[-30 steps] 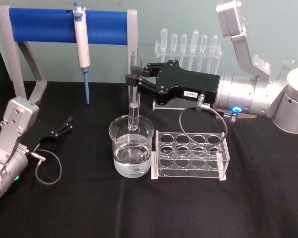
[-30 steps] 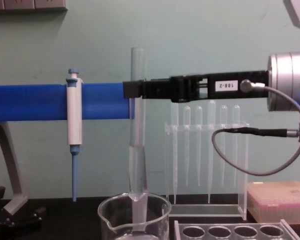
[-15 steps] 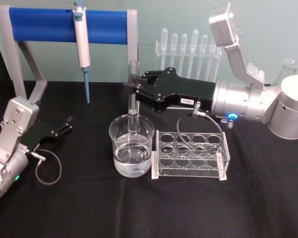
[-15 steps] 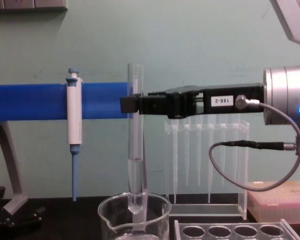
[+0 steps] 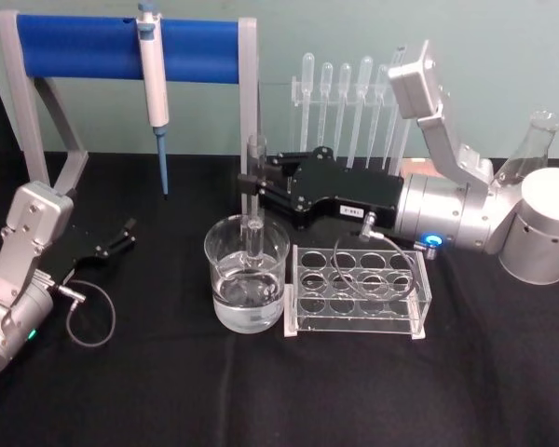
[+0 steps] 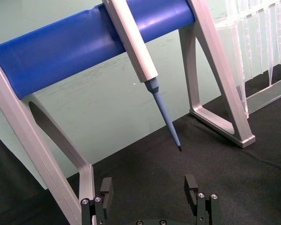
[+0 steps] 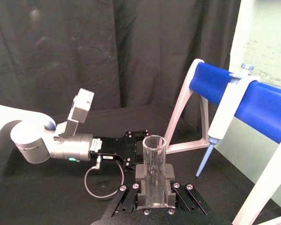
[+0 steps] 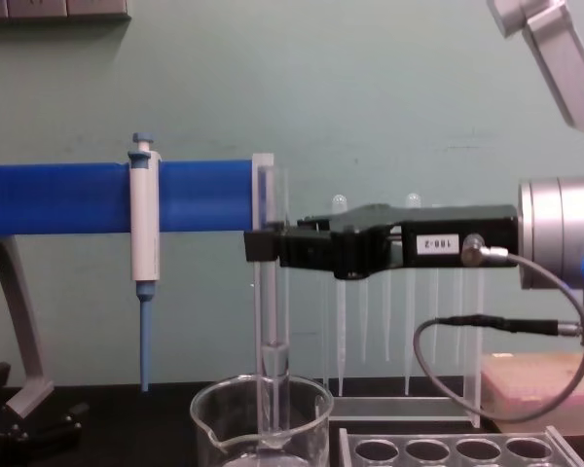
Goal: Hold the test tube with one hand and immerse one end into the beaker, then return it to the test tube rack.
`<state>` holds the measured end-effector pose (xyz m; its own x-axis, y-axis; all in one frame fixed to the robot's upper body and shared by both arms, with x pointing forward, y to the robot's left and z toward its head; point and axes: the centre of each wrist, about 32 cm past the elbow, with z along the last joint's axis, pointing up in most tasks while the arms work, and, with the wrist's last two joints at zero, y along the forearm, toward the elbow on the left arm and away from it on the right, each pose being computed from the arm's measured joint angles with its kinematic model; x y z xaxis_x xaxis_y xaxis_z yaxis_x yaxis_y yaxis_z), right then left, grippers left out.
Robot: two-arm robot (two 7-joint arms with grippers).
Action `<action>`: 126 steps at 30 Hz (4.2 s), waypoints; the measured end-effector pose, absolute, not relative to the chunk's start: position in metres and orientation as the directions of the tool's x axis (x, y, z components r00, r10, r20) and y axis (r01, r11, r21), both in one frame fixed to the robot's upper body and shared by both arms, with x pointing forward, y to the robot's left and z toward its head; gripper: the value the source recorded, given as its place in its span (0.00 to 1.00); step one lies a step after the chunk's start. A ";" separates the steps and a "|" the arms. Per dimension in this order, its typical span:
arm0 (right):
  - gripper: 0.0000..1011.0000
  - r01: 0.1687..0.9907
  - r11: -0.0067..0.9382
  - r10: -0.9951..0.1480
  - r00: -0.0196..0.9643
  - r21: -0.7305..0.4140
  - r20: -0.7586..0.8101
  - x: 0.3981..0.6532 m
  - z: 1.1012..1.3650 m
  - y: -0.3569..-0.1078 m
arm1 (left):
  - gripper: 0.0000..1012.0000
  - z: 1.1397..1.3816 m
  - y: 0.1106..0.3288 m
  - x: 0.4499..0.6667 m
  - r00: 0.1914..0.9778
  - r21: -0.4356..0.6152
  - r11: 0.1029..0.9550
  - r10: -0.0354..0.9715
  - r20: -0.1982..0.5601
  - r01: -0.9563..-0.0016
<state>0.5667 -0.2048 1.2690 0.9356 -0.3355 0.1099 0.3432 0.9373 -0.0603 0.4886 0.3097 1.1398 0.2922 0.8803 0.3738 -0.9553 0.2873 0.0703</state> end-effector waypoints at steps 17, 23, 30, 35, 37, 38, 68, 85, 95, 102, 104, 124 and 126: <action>0.22 0.370 0.926 -0.363 0.926 -0.069 0.100 0.560 1.240 -0.204 | 0.99 1.140 0.310 0.489 0.292 0.070 0.287 0.880 0.374 -0.955; 0.22 0.375 0.924 -0.368 0.926 -0.080 0.087 0.559 1.231 -0.202 | 0.99 1.140 0.310 0.489 0.292 0.070 0.287 0.880 0.374 -0.955; 0.22 0.377 0.922 -0.371 0.925 -0.087 0.085 0.558 1.223 -0.201 | 0.99 1.140 0.310 0.489 0.292 0.070 0.287 0.880 0.374 -0.955; 0.22 0.384 0.919 -0.377 0.922 -0.092 0.083 0.556 1.218 -0.200 | 0.99 1.140 0.310 0.489 0.292 0.070 0.287 0.880 0.374 -0.955; 0.22 0.387 0.917 -0.380 0.921 -0.095 0.079 0.556 1.216 -0.201 | 0.99 1.140 0.310 0.489 0.292 0.070 0.287 0.880 0.374 -0.955; 0.22 0.389 0.916 -0.382 0.921 -0.097 0.077 0.556 1.214 -0.201 | 0.99 1.140 0.310 0.489 0.292 0.070 0.287 0.880 0.374 -0.955; 0.22 0.390 0.916 -0.385 0.921 -0.099 0.068 0.556 1.208 -0.201 | 0.99 1.140 0.310 0.489 0.292 0.070 0.287 0.880 0.374 -0.955; 0.22 0.389 0.916 -0.384 0.921 -0.100 0.068 0.556 1.209 -0.201 | 0.99 1.140 0.310 0.489 0.292 0.070 0.287 0.880 0.374 -0.955; 0.22 0.389 0.916 -0.384 0.921 -0.099 0.068 0.556 1.209 -0.201 | 0.99 1.140 0.310 0.489 0.292 0.070 0.287 0.880 0.374 -0.955; 0.22 0.389 0.916 -0.384 0.921 -0.099 0.068 0.556 1.209 -0.201 | 0.99 1.140 0.310 0.489 0.292 0.070 0.287 0.880 0.374 -0.955; 0.22 0.389 0.916 -0.384 0.921 -0.099 0.067 0.556 1.209 -0.201 | 0.99 1.140 0.310 0.489 0.292 0.070 0.287 0.880 0.374 -0.955; 0.22 0.389 0.916 -0.384 0.921 -0.099 0.068 0.556 1.209 -0.201 | 0.99 1.140 0.310 0.489 0.292 0.070 0.287 0.880 0.374 -0.955; 0.22 0.389 0.916 -0.384 0.921 -0.099 0.068 0.556 1.209 -0.201 | 0.99 1.140 0.310 0.489 0.292 0.070 0.287 0.880 0.374 -0.955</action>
